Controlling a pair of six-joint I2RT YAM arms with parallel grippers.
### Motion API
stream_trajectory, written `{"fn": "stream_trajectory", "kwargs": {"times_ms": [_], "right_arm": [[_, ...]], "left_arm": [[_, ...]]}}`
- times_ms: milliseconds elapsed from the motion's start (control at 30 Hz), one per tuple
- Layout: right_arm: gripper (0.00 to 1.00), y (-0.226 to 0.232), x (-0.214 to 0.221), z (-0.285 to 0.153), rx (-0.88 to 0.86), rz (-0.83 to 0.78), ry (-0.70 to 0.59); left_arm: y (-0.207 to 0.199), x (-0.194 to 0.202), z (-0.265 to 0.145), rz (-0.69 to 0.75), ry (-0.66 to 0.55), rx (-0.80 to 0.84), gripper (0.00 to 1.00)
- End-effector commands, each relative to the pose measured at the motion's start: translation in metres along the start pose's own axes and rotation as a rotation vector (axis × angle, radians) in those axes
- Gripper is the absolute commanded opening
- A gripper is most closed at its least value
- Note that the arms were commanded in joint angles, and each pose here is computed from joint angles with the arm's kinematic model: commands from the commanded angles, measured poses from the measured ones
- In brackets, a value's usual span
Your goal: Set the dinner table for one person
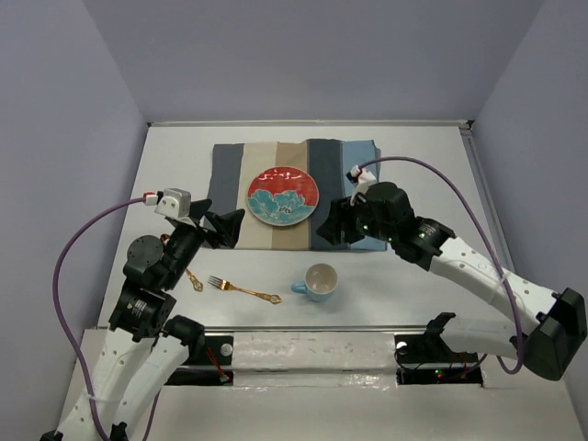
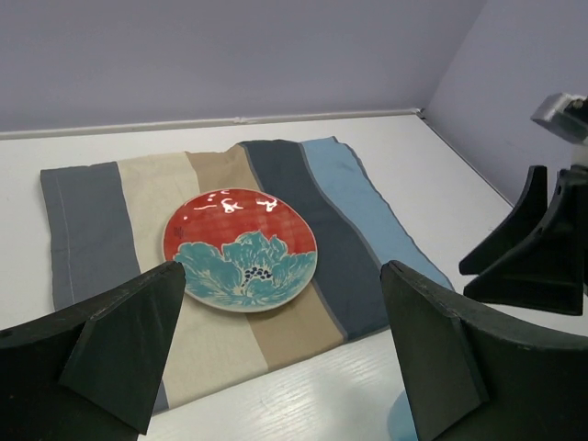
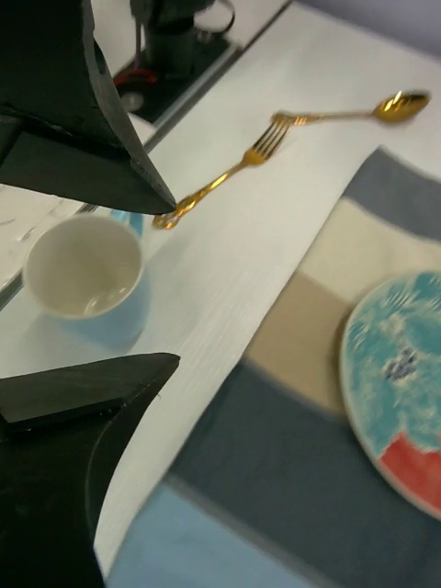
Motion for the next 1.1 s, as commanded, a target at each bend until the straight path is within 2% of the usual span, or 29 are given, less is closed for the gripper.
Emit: {"fn": "stream_trajectory", "kwargs": {"times_ms": [0,33,133,333,400,467,500,533,567,733,833,900,933,1000,1033,1067], "right_arm": [[0.71,-0.022,0.051,-0.018,0.114,-0.064,0.241],[0.75,-0.019,0.06,-0.022,0.108,-0.076,0.29],[0.79,-0.022,0.076,-0.022,0.147,-0.078,0.361],[0.74,-0.01,0.094,-0.004,0.112,-0.102,0.429],[0.66,-0.008,0.097,0.006,0.12,-0.098,0.443],[0.51,-0.009,0.097,0.012,0.135,-0.095,0.443],[0.4,-0.008,0.099,0.016,0.142,-0.096,0.45],[0.13,-0.008,0.095,0.018,0.159,-0.096,0.43],[0.0,-0.009,0.093,0.018,0.18,-0.094,0.417],[0.0,-0.002,0.052,0.007,0.225,-0.091,0.246],[0.0,-0.011,0.003,0.004,0.289,-0.085,0.121],[0.0,-0.04,-0.026,0.01,0.373,-0.071,0.068],[0.0,-0.047,-0.05,0.011,0.391,-0.056,0.001],[0.0,-0.078,-0.068,0.026,0.433,-0.018,-0.008],[0.0,-0.101,-0.093,0.025,0.476,0.01,-0.07],[0.0,-0.13,-0.095,0.038,0.539,0.035,-0.044]], "left_arm": [[0.001,-0.003,0.003,0.011,-0.022,0.003,0.99],[0.001,-0.003,0.003,0.011,-0.022,0.003,0.99],[0.001,-0.003,0.003,0.009,-0.022,0.005,0.99],[0.002,-0.002,0.003,0.01,-0.021,0.003,0.99],[0.001,-0.003,0.003,0.008,-0.022,0.003,0.99],[0.001,-0.003,0.002,0.009,-0.026,0.006,0.99],[0.001,-0.003,0.002,0.01,-0.026,0.008,0.99],[0.001,-0.003,0.002,0.009,-0.027,0.007,0.99],[0.001,-0.003,0.002,0.009,-0.027,0.007,0.99],[-0.001,-0.004,0.001,0.008,-0.03,0.019,0.99],[-0.002,-0.005,0.0,0.007,-0.031,0.025,0.99],[-0.002,-0.005,0.0,0.005,-0.033,0.029,0.99],[-0.002,-0.006,-0.001,0.007,-0.038,0.029,0.99],[-0.002,-0.005,-0.002,0.007,-0.039,0.03,0.99],[-0.002,-0.006,-0.003,0.008,-0.045,0.028,0.99],[-0.002,-0.007,-0.003,0.009,-0.047,0.027,0.99]]}}
Point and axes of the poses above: each gripper's point midway between its finger pads, its own z axis out along the fingers, its own y axis along the line the jaws close on, x = y × z, the point moved 7 cm from there along -z, back along the fingers, and after that the axes turned 3 degrees about -z, right-handed, at the moved point
